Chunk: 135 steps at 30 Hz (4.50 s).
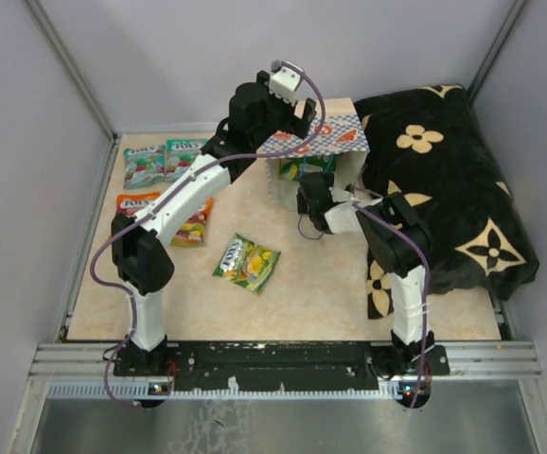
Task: Take the snacks out of the paper bag
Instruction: Take out the snack from the paper bag, then place the snack at the center of the board, then take out the snack from the paper bag.
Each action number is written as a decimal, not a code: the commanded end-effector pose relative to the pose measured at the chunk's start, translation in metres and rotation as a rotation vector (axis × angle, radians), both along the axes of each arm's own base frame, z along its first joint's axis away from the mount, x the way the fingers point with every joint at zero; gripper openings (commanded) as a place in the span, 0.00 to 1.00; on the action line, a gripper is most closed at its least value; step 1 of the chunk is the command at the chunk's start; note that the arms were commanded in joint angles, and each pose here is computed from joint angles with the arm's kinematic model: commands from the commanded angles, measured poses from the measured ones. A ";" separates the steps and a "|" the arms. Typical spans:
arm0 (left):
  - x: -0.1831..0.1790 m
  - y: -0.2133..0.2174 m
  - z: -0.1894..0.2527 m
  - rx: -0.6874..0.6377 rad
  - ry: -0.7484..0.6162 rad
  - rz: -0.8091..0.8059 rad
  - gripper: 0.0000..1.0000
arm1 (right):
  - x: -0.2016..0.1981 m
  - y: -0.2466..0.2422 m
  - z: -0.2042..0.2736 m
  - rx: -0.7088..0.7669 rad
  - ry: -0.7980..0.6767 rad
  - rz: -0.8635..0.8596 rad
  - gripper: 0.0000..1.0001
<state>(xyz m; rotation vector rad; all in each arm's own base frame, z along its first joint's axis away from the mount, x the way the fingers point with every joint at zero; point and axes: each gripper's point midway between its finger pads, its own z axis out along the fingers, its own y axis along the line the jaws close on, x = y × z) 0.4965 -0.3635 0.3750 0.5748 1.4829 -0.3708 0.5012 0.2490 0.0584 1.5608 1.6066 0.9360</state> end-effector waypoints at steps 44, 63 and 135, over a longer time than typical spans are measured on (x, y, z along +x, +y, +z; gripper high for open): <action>-0.105 0.142 -0.033 -0.107 0.250 0.121 1.00 | -0.155 -0.093 0.090 -0.406 -0.054 0.411 0.00; -0.144 0.181 -0.062 -0.131 0.436 0.172 1.00 | -0.284 -0.072 0.113 -1.548 0.260 1.170 0.00; -0.105 0.031 -0.117 0.744 -0.099 -0.187 1.00 | -0.227 -0.092 0.169 -0.337 -0.396 0.929 0.99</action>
